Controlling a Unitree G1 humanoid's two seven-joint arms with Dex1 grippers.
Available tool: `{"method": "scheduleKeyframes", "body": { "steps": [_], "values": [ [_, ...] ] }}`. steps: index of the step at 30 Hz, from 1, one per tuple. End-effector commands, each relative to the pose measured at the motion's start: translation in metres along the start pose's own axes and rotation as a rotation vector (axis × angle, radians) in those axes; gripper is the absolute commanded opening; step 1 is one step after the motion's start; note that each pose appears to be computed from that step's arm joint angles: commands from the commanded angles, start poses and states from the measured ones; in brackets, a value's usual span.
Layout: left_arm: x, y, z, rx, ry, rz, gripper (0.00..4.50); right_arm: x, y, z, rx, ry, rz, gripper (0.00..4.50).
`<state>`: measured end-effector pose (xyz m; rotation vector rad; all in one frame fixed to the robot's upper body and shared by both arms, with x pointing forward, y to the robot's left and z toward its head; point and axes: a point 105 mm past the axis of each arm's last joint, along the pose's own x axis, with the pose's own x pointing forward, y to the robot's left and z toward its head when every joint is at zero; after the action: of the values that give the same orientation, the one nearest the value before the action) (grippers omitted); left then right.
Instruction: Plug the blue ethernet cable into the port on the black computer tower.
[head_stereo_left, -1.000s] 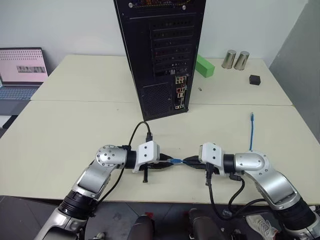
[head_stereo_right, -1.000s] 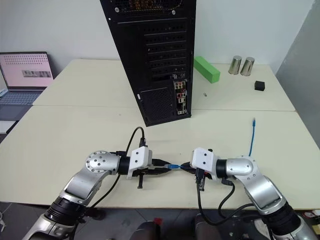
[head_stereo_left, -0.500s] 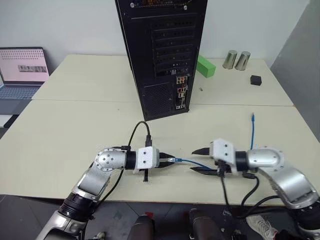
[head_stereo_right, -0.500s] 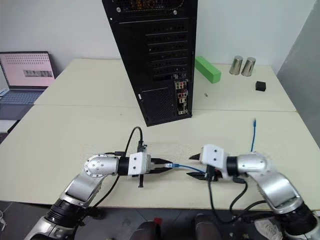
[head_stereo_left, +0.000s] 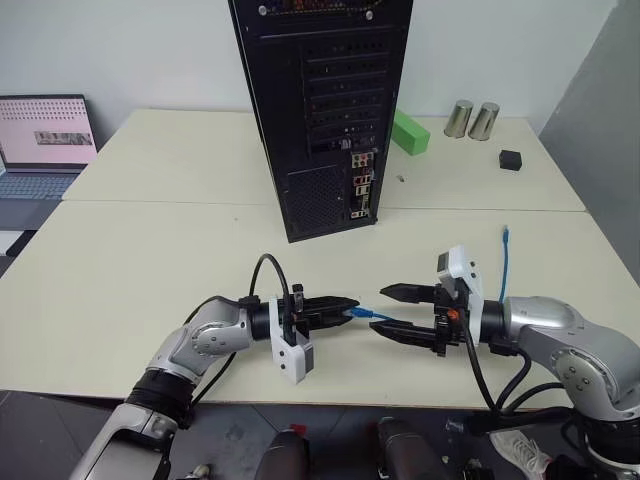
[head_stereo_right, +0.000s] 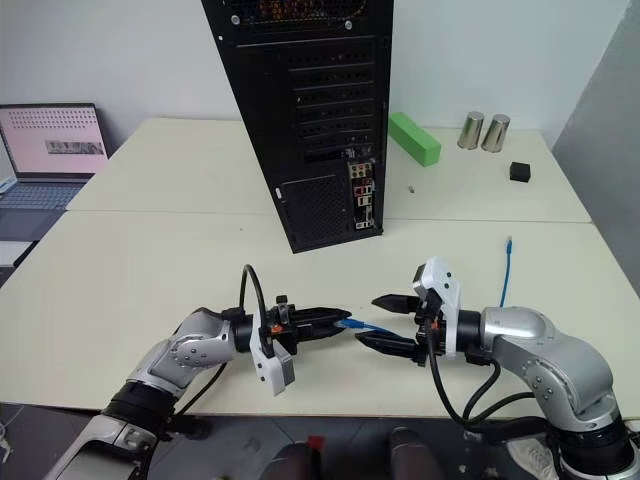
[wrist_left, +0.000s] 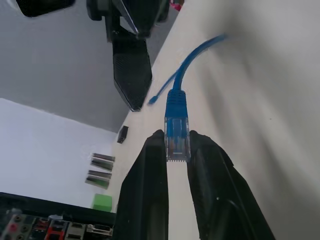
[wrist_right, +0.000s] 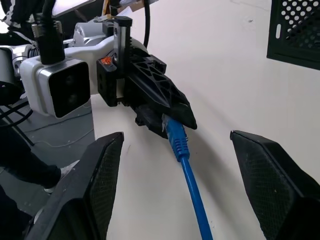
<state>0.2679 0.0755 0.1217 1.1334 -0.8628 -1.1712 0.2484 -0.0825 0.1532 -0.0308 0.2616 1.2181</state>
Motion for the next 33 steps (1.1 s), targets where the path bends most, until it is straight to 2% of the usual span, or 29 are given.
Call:
{"method": "scheduleKeyframes", "body": {
  "steps": [1, 9, 12, 25, 33],
  "values": [
    [-0.001, 0.015, 0.0, 0.062, -0.015, 0.063, 0.3, 0.006, 0.003, 0.006, -0.005, -0.021, 0.029, 3.61],
    [-0.002, 0.017, 0.001, 0.086, -0.016, 0.085, 0.3, 0.014, 0.001, 0.008, 0.048, -0.047, 0.052, 3.61],
    [-0.001, 0.017, 0.002, 0.088, -0.015, 0.089, 0.3, 0.015, 0.0, 0.008, 0.058, -0.048, 0.053, 3.09],
    [0.002, 0.018, 0.0, 0.097, -0.005, 0.111, 0.3, 0.016, -0.003, 0.006, 0.066, -0.032, 0.046, 0.04],
    [0.004, 0.019, 0.0, 0.113, 0.003, 0.128, 0.3, 0.013, -0.003, 0.006, 0.095, -0.024, 0.059, 0.0]
  ]
}}
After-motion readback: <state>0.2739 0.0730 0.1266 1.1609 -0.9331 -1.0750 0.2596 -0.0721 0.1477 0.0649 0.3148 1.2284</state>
